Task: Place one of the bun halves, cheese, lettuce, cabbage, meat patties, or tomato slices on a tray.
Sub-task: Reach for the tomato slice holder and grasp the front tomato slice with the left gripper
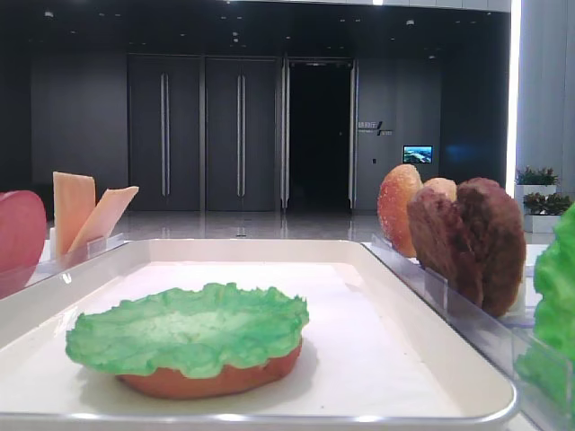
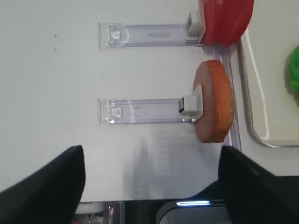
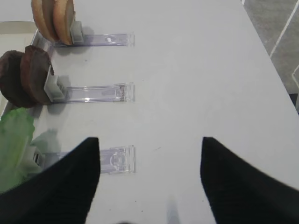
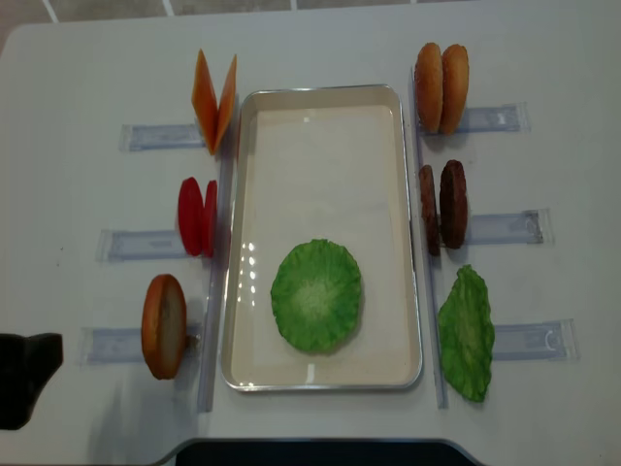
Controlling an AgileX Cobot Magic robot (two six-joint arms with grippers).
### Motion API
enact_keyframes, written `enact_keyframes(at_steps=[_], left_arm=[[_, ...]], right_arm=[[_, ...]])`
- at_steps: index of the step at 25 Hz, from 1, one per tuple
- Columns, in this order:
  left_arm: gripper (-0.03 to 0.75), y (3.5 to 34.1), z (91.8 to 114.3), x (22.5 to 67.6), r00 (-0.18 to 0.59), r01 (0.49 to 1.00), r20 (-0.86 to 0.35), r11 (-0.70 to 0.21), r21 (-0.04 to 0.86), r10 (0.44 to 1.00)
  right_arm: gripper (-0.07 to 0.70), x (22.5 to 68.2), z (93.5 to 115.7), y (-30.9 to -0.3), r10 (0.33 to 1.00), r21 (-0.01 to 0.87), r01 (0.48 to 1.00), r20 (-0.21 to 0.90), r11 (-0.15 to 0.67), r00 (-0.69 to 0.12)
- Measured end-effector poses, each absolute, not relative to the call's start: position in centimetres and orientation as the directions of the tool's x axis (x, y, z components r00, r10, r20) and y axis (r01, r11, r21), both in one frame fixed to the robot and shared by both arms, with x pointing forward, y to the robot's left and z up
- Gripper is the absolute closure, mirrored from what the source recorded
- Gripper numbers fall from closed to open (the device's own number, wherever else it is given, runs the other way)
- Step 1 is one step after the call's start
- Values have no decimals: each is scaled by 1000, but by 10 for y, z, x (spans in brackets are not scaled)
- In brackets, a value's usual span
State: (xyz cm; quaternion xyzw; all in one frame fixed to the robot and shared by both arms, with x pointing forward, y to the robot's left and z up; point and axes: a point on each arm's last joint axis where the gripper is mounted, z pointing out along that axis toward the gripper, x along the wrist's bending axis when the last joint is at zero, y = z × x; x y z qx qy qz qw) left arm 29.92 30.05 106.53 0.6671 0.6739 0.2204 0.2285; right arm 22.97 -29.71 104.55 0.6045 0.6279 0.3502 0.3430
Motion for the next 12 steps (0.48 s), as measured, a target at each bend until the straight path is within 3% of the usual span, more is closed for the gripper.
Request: enact_keyframes(at_steps=[12], left_arm=[[24,299,1075,359,-28,899,-17,32,436,999]], right_arm=[[161,230,1045,-297,999,854,519,-7,24,-34]])
